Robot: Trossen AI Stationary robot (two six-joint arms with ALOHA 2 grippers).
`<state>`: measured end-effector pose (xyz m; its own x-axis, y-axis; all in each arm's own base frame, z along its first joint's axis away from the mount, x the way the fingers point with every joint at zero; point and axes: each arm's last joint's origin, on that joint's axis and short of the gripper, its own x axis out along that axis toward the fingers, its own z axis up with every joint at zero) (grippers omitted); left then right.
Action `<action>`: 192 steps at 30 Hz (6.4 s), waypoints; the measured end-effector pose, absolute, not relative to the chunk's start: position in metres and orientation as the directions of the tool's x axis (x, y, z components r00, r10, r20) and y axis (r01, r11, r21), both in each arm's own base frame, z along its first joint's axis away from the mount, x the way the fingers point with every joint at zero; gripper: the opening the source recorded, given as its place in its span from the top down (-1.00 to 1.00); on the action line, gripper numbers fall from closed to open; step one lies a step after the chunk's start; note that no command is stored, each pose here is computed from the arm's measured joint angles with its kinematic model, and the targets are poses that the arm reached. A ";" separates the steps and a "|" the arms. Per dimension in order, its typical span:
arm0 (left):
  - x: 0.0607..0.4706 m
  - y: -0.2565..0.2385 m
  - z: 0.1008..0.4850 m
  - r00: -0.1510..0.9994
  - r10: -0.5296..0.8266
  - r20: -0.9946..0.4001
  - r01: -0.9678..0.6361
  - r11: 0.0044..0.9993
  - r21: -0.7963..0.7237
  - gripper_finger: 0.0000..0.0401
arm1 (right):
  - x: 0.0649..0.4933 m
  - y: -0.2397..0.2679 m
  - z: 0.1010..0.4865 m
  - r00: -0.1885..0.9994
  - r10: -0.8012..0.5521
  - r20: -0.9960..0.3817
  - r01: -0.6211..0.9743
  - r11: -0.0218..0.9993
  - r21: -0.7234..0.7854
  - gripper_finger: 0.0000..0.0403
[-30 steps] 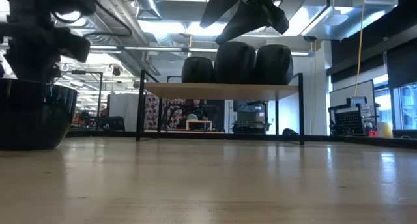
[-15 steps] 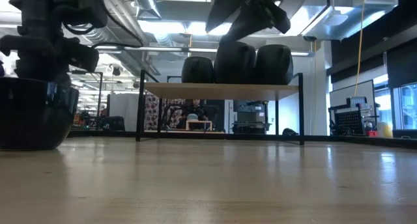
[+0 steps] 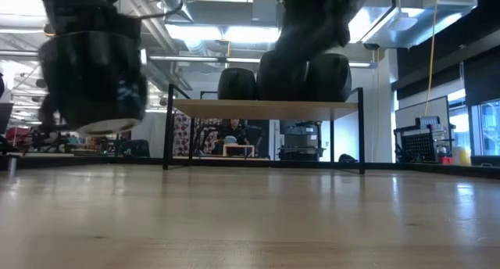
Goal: Place coffee mugs
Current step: Put the black mug on the shelf
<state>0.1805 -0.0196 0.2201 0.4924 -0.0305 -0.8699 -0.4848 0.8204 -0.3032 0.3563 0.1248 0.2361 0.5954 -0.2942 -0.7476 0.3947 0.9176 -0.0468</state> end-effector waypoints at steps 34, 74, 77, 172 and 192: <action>0.254 -0.075 0.184 0.315 0.010 -0.949 -0.817 0.512 -0.265 0.80 | 0.315 0.135 0.190 0.433 -0.387 -0.814 0.330 0.909 -0.256 0.13; 0.151 -0.138 0.217 0.666 0.067 -0.743 -0.141 0.989 -0.037 0.40 | 0.345 0.157 0.206 0.693 -0.040 -0.720 0.401 0.852 0.338 0.13; 0.151 -0.137 0.201 0.677 0.051 -0.734 -0.111 0.993 -0.034 0.40 | 0.348 0.158 0.209 0.719 -0.030 -0.695 0.411 0.825 0.389 0.13; 0.287 -0.015 0.297 0.532 0.754 -0.386 -0.843 0.513 -0.161 0.67 | 0.230 0.090 0.352 0.797 -0.354 -0.489 0.367 0.927 -0.074 0.13; 0.289 0.016 0.253 0.528 0.768 -0.362 -0.849 0.474 -0.231 0.67 | 0.230 0.089 0.353 0.793 -0.378 -0.477 0.387 0.918 -0.085 0.13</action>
